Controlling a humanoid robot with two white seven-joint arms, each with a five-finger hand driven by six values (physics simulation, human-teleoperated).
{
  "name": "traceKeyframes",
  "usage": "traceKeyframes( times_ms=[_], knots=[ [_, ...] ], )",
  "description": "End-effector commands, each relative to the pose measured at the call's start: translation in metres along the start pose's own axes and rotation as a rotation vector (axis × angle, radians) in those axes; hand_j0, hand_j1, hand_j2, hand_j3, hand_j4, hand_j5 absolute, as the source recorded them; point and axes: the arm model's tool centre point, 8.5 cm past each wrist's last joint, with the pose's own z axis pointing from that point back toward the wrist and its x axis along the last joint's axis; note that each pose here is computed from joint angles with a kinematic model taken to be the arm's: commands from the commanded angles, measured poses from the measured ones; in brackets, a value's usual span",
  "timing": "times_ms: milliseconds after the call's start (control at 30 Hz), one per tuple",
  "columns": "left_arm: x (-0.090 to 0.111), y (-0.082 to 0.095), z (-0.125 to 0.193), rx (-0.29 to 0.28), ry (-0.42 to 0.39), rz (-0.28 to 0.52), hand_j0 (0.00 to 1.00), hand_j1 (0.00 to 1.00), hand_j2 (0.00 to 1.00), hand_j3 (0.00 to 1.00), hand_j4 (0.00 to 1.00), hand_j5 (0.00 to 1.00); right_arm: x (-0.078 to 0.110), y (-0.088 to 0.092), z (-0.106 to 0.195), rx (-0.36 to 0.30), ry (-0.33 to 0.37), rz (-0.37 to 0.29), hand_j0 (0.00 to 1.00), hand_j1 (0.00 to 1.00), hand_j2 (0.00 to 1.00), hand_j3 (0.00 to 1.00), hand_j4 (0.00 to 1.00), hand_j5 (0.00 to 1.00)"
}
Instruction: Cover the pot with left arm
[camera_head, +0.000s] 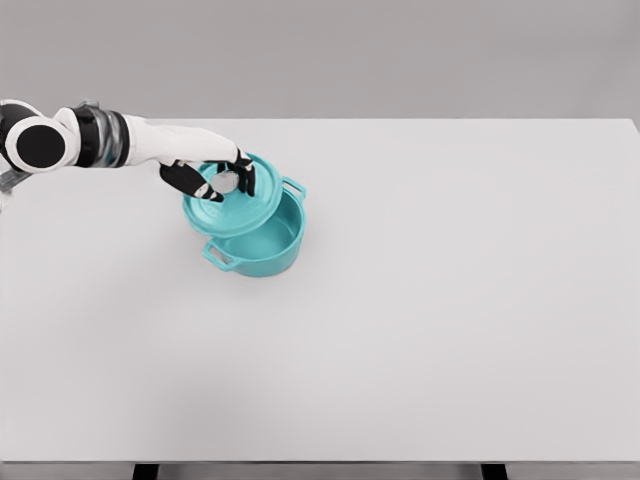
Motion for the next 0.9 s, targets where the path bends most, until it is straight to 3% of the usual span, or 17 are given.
traceKeyframes(
  times_ms=[0, 867],
  knots=[
    [0.007, 0.001, -0.006, -0.001, -0.019, -0.007, 0.56, 0.56, 0.56, 0.56, 0.56, 0.56, 0.0, 0.0, 0.0, 0.001, -0.001, -0.002, 1.0, 1.0, 1.0, 1.0, 1.0, 1.0],
    [0.017, -0.016, -0.028, -0.042, -0.05, -0.005, 0.6, 0.6, 0.6, 0.6, 0.6, 0.6, 0.0, 0.0, 0.0, 0.001, 0.0, 0.0, 1.0, 1.0, 1.0, 1.0, 1.0, 1.0]
  ],
)
